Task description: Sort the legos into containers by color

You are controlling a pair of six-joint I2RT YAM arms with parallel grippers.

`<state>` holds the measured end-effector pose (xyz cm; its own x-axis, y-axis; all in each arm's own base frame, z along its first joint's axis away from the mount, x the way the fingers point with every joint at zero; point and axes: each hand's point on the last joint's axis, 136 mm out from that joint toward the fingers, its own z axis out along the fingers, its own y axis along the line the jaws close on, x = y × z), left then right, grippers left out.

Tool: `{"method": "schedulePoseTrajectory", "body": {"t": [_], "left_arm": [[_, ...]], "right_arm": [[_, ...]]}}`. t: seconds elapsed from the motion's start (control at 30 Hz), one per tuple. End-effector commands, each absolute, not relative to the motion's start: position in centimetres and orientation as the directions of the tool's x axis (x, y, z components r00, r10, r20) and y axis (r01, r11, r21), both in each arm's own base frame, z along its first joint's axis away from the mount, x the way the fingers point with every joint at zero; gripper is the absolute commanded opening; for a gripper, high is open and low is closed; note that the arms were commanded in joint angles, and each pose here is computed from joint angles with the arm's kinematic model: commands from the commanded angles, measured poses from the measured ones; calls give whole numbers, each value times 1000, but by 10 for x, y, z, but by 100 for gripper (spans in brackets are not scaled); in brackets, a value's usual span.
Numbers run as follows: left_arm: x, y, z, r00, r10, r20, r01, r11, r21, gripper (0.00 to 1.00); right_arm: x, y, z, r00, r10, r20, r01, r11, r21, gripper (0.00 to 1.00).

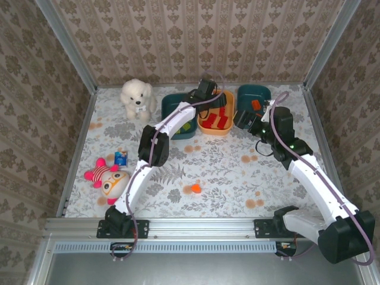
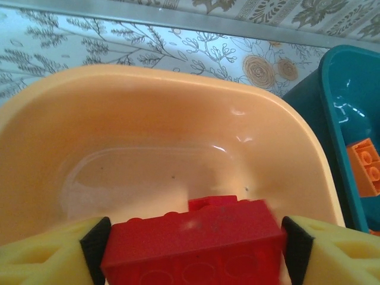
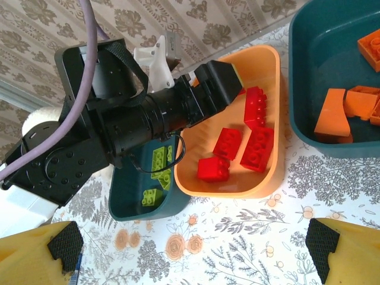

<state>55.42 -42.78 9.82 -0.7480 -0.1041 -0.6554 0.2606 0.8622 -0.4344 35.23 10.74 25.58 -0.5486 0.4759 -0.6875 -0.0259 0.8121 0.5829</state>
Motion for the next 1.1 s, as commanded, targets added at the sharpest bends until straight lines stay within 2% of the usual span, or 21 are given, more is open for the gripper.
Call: {"method": "schedulePoseTrajectory", "body": {"t": [0.0,0.17,0.3,0.4,0.5,0.63,0.73,0.93,1.07], "left_arm": [[562,-427,119,-750,-180,-636,239,824,-514,83],[563,-423,155,-745,-237,-624,226,791,-569,85],[559,-415,206,-714,-277,-643,243,763,-599,85],[547,-406,243,-696,-285,-659,261,754,-602,85],[525,-388,267,-692,-278,-666,258,767,-588,85],[479,-351,275,-706,-256,-661,234,796,-558,85],[431,-320,258,-738,-205,-643,226,823,-522,86],[318,-249,217,-812,-97,-576,209,873,-440,89],[257,-202,193,-835,-73,-546,177,903,-391,89]], "right_arm": [[353,110,251,-576,480,-662,-16,803,596,100],[353,111,251,-587,455,-670,-28,815,578,100],[349,110,253,-600,398,-694,-53,846,530,99],[342,112,248,-641,312,-701,-69,886,458,97],[329,127,240,-684,152,-713,-143,931,336,96],[302,156,221,-723,-50,-689,-266,940,211,95],[278,183,202,-725,-184,-664,-384,908,167,95],[233,225,158,-758,-369,-537,-516,843,149,95],[203,261,128,-725,-508,-465,-627,767,138,95]]}}
